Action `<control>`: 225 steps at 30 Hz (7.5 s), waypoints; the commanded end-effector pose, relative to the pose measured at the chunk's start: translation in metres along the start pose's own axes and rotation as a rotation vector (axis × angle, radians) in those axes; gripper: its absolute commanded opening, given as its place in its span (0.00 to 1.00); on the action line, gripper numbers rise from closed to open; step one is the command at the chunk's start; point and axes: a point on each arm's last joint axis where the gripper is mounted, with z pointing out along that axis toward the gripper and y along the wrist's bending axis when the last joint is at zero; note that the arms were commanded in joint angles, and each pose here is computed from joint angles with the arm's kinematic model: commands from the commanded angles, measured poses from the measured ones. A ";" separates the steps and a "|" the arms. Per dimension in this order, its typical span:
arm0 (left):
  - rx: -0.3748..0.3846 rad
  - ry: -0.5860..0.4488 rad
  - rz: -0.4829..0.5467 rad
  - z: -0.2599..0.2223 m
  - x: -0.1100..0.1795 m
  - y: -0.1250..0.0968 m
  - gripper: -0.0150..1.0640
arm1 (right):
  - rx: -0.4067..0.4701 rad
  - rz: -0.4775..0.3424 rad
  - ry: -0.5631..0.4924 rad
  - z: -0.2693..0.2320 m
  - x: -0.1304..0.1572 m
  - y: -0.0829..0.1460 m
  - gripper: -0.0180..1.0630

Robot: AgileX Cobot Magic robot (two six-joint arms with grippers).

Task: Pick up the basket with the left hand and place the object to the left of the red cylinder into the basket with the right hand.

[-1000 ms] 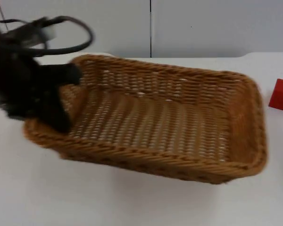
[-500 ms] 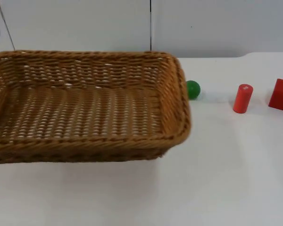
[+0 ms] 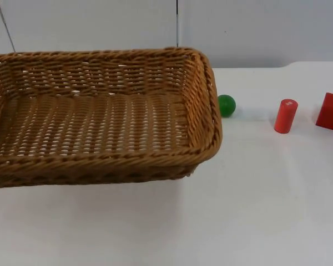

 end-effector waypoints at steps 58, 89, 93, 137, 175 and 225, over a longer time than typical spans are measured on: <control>0.041 0.013 -0.019 -0.002 0.003 -0.004 0.01 | -0.081 -0.427 0.139 0.364 -0.128 0.113 0.14; 0.035 0.001 -0.020 -0.002 0.002 -0.004 0.01 | -0.083 -0.326 0.021 0.052 -0.146 0.091 0.01; 0.036 0.003 -0.020 -0.002 0.002 -0.004 0.01 | -0.076 -0.331 0.061 0.046 -0.125 0.085 0.01; 0.047 0.019 -0.020 -0.002 0.003 -0.005 0.01 | -0.361 -0.765 0.060 0.116 -0.046 0.267 0.73; 0.035 0.027 -0.019 0.000 0.004 -0.007 0.01 | -0.347 -0.571 -0.419 -0.095 0.022 0.103 0.73; -0.087 0.112 0.134 0.139 -0.038 -0.018 0.79 | -0.323 -0.581 -0.407 -0.094 0.022 0.101 0.73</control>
